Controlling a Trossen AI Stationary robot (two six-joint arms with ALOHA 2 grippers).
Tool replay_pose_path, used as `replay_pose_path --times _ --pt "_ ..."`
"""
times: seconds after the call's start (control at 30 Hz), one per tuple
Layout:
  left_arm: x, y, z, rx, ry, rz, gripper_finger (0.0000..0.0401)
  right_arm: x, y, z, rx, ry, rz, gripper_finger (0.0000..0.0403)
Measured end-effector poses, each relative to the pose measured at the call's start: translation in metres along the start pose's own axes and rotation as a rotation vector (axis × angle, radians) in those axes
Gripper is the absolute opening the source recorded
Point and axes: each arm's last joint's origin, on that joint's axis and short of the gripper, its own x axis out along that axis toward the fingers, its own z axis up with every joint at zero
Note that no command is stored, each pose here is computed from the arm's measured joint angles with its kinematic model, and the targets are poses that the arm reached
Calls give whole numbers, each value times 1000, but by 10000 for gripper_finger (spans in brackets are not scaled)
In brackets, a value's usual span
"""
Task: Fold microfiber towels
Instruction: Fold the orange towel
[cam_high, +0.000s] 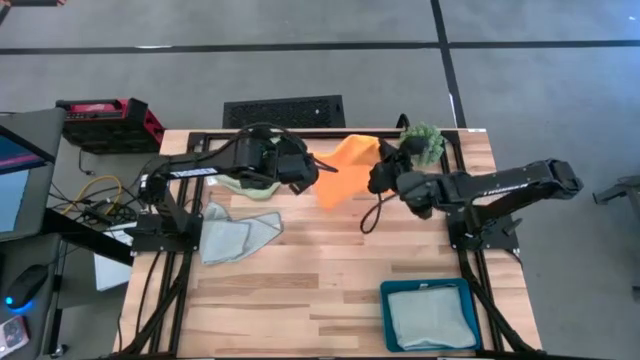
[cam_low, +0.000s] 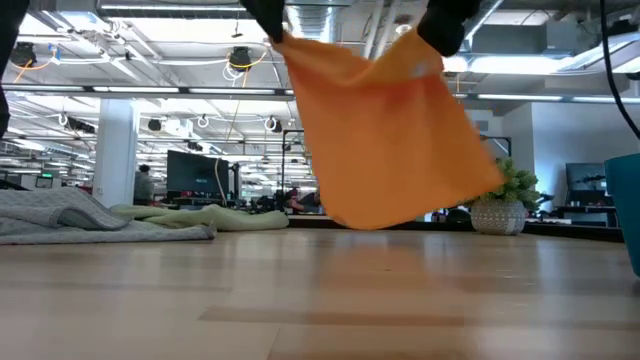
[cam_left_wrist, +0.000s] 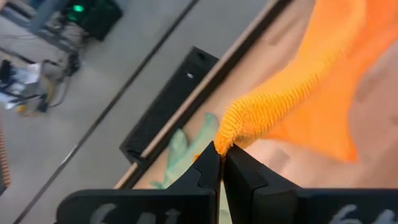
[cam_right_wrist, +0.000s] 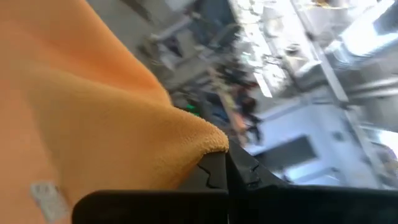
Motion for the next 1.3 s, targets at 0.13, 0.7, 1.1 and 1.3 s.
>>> replay_pose_path --times 0.13,0.7,1.1,1.3 --pt "21 4 5 -33 -8 39 0 18 0 -13 61 2 121 1" --pt "95 53 47 -40 -186 10 0 90 -39 -59 207 67 180 1" --pt "63 1 3 182 7 -86 0 36 -9 -62 205 122 575 5" --pt "53 -42 -39 151 152 -210 0 10 9 -61 258 193 706 5"
